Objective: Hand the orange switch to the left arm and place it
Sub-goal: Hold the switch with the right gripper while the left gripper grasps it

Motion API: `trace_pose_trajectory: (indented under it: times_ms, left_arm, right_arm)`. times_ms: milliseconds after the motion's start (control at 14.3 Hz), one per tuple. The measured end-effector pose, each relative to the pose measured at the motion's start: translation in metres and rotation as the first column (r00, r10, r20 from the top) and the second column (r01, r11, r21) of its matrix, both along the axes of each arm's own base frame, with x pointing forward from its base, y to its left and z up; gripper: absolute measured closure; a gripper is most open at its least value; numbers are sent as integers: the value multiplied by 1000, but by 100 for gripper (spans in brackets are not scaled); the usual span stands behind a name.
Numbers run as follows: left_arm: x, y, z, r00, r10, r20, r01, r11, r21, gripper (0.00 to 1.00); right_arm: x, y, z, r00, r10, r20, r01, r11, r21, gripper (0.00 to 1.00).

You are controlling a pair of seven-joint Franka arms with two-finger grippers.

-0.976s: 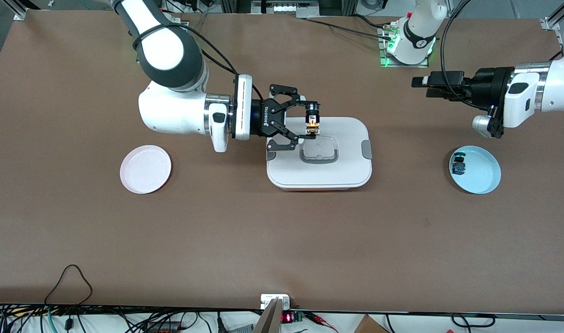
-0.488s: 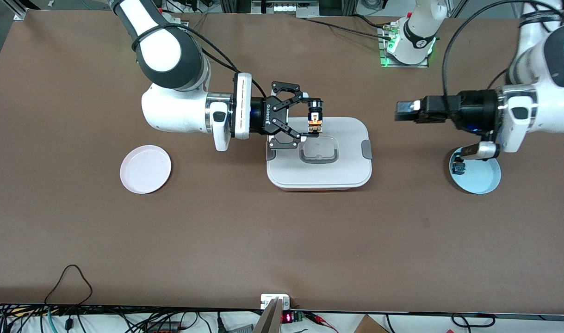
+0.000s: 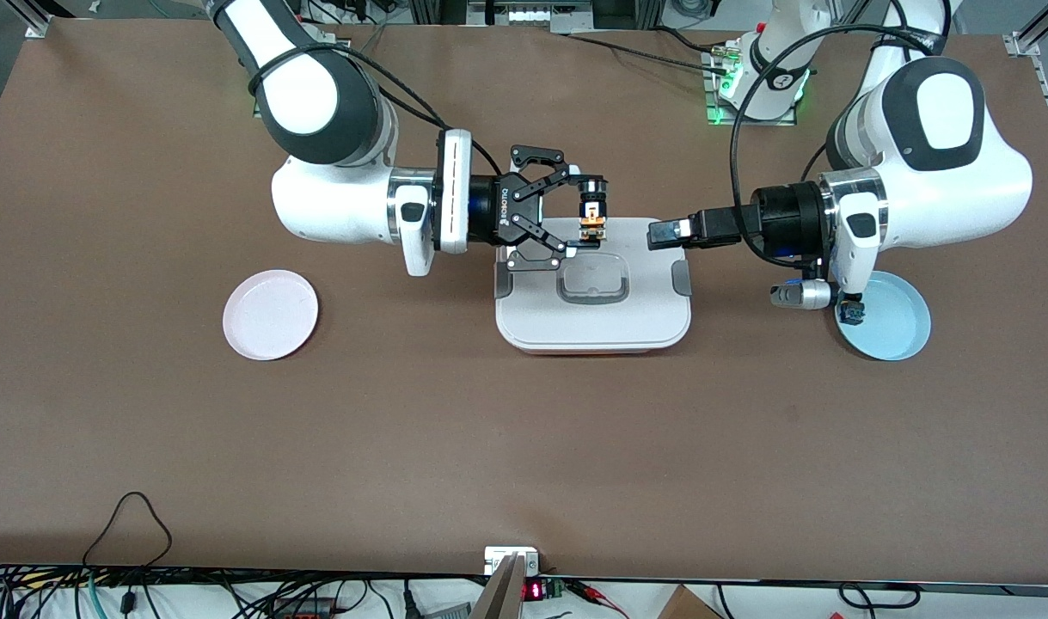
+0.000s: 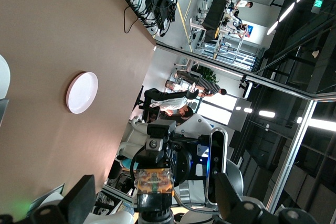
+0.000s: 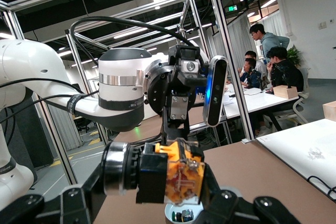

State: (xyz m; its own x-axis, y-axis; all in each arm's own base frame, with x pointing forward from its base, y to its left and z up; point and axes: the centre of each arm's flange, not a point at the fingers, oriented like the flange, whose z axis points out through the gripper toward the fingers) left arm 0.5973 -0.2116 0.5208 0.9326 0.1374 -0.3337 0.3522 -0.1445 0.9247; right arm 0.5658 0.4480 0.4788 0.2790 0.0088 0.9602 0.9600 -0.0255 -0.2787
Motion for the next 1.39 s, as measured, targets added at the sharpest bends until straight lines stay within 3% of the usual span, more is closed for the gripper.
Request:
trace_pose_trajectory:
  times_ms: [348,697,767,976,1115,1394]
  left_arm:
    - [-10,-31,-3,999,-25,-30,23,999,-48,0]
    - [-22,-51,-16,997,-56,-54,54,998,-45,0]
    - [-22,-52,-16,997,-58,-55,56,997,-45,7]
    - [-22,-53,-15,997,-58,-54,55,997,-49,42]
    - [-22,-52,-13,997,-55,-46,53,997,-53,58]
    - [-22,-52,-13,998,-55,-43,52,997,-53,58]
  right_arm:
    - [0,0,0,1000,-4,-6,4,1000,9,27]
    - [0,0,0,1000,-4,-6,4,1000,9,27]
    - [0,0,0,1000,-4,-6,4,1000,9,27]
    - [0,0,-1,1000,-4,-7,4,1000,8,27]
    - [0,0,-2,1000,-4,-10,4,1000,7,27]
    - [-1,1,-2,1000,-6,-13,6,1000,11,26]
